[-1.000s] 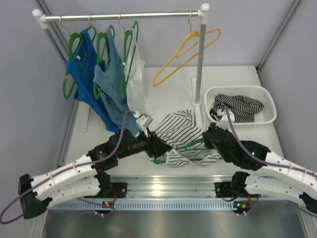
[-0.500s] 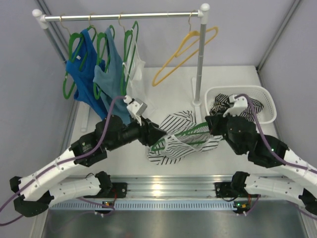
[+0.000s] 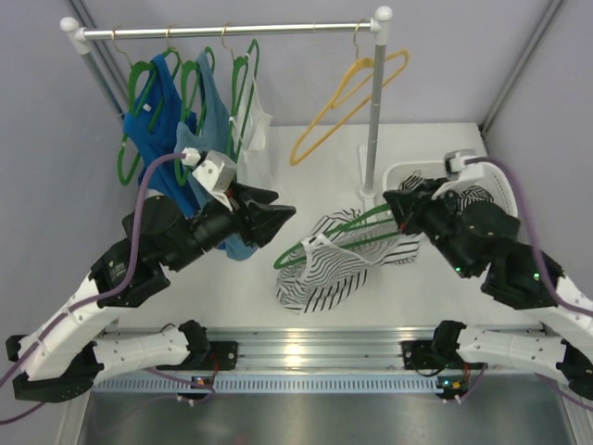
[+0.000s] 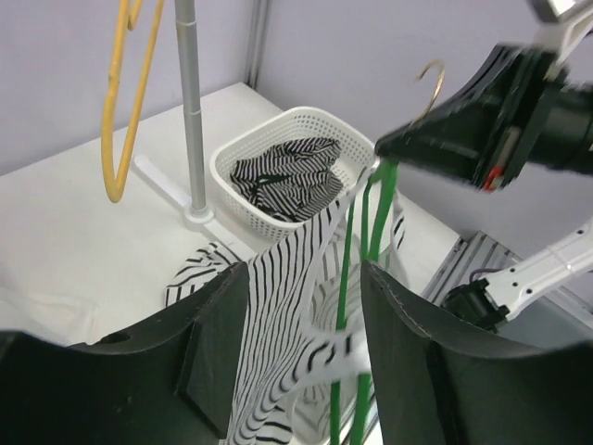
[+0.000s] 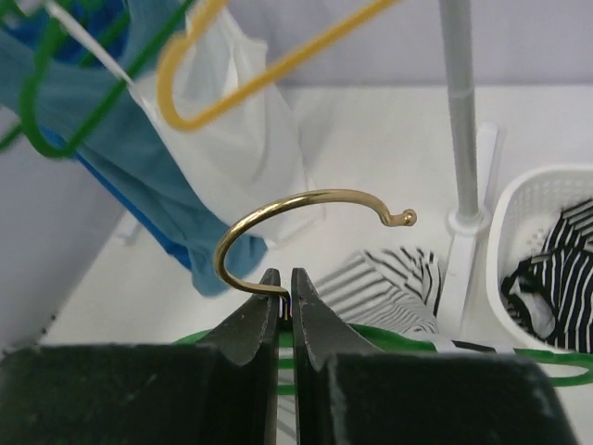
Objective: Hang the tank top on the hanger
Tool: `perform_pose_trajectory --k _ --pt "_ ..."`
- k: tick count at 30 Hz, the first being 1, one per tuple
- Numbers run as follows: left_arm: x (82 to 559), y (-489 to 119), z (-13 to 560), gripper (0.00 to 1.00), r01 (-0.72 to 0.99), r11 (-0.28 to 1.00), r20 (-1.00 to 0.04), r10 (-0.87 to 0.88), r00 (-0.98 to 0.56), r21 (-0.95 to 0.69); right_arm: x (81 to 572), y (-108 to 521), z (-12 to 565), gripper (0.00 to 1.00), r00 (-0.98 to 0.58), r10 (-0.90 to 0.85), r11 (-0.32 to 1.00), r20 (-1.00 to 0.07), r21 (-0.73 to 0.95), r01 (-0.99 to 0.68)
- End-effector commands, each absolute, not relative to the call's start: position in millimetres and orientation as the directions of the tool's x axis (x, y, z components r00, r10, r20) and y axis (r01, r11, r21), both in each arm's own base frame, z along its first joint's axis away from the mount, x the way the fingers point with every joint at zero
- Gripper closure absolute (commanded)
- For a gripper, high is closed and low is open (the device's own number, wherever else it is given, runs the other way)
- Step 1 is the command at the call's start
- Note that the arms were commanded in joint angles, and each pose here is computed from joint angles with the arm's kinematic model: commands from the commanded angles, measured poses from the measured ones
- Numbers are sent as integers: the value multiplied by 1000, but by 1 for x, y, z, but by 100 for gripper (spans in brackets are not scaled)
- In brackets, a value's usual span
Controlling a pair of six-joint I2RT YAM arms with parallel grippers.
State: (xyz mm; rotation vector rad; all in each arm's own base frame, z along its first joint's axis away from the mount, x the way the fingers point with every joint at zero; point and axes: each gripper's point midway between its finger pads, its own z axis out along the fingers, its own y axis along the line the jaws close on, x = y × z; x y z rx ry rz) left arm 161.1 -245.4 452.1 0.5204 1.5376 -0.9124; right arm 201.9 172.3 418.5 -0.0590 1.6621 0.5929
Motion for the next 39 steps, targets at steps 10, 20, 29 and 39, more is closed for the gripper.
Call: perform_pose_trajectory --k 10,20,29,39 --pt "162 -299 365 43 845 501 -950 130 -285 -185 200 219 339 100 -334 172 832 -927 318 -454" --pt "162 -341 322 44 891 403 -916 239 -321 -208 201 221 337 100 -344 163 833 -925 316 -454" --pt "167 -359 288 45 890 392 -888 288 -359 -232 204 229 344 100 -342 150 831 -928 306 -465" --pt "169 -361 272 77 883 403 -889 275 -366 -240 207 235 343 100 -346 132 831 -929 294 -472"
